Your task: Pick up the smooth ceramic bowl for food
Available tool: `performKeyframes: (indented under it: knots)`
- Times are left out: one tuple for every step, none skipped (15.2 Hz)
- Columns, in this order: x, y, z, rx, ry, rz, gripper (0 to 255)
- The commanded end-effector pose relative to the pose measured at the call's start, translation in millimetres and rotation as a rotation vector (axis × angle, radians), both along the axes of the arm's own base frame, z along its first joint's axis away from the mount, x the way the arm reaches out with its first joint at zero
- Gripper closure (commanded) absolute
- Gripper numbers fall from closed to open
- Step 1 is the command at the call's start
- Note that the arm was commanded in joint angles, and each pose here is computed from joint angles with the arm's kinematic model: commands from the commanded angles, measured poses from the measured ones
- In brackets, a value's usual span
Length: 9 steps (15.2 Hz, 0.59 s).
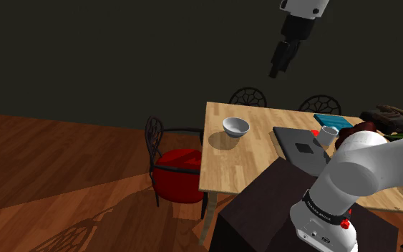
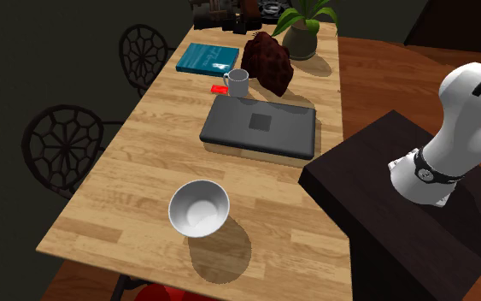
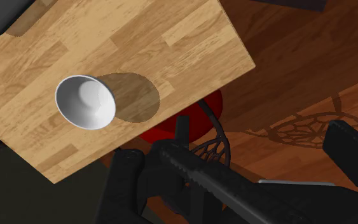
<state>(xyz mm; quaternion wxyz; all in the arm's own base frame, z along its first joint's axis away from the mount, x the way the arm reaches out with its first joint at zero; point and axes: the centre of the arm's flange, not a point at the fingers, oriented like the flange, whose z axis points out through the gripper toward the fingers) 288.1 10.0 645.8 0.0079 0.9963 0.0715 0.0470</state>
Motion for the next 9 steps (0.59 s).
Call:
performKeyframes:
  knots:
    - [0.0,0.0,0.0,0.000,0.000,0.000,0]
    - [6.7,-4.1,-10.4,-0.003,0.000,-0.002,0]
    - [13.4,-8.2,-20.9,-0.006,0.001,-0.003,0]
    - [20.2,-12.3,-31.3,-0.009,0.001,-0.005,0]
    - [26.8,-16.5,-41.7,-0.012,0.002,-0.006,0]
    - [33.5,-20.7,-52.1,-0.015,0.002,-0.008,0]
    - [40.2,-25.0,-62.5,-0.018,0.002,-0.009,0]
    - [46.9,-29.3,-72.9,-0.021,0.003,-0.011,0]
    - [53.5,-33.7,-83.3,-0.024,0.003,-0.012,0]
